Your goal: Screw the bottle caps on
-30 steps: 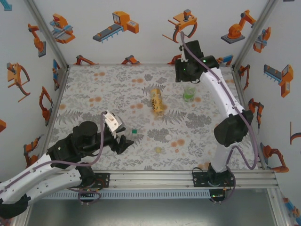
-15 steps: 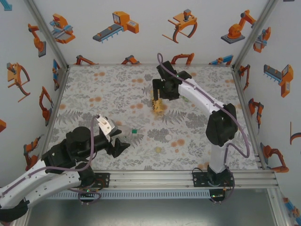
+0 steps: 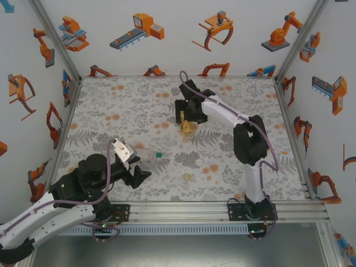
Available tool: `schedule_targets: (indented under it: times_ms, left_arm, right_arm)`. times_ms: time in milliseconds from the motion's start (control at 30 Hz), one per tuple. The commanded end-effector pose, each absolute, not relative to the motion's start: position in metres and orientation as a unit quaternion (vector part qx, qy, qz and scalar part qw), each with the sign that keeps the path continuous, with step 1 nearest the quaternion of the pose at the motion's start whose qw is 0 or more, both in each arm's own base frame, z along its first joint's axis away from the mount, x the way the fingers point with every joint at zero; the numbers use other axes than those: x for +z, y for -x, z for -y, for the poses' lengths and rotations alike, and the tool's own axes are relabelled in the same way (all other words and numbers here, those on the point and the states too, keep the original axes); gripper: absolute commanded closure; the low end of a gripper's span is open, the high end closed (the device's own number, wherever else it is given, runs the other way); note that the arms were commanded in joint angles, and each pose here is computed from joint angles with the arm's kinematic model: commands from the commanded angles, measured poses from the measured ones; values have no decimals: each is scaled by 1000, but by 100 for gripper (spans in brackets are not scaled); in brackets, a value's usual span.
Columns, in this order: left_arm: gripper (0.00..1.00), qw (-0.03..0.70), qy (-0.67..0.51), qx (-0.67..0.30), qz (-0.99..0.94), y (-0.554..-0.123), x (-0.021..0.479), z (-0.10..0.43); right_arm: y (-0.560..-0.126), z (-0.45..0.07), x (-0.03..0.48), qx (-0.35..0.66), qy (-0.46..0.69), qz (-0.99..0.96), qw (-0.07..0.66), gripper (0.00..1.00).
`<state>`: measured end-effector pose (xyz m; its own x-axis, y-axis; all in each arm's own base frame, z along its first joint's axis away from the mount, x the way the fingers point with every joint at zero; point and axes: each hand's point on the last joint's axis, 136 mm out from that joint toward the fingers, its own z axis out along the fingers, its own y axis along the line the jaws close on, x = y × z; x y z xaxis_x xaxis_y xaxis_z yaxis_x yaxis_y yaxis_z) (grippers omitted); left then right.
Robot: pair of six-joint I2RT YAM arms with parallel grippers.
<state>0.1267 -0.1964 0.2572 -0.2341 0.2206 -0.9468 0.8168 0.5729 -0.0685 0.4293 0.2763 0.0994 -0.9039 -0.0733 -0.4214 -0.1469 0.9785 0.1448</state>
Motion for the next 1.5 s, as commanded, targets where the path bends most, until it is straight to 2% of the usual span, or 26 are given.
schedule_targets:
  times_ms: [0,300,767,1000,1233,1467]
  left_arm:
    - [32,503,-347,-294,-734,-127,254,194]
    - [30,503,-354,-283,-736,-126,254,189]
    - [30,509,-352,-281,-733,-124,260,183]
    - [29,513,-353,-277,-732,-124,264,181]
    - [29,519,-349,-271,-732,-127,266,180]
    - [29,523,-346,-273,-730,-131,267,186]
  right_arm:
    - [-432,-283,90,87,50,-972,211,12]
    - [-438,-286,59,74,58,-977,192,17]
    - [-433,-286,53,73,62,-979,182,44]
    - [-429,-284,71,79,69,-976,192,53]
    - [-398,-273,90,100,94,-973,184,66]
    - [-357,-246,110,76,203,-959,181,72]
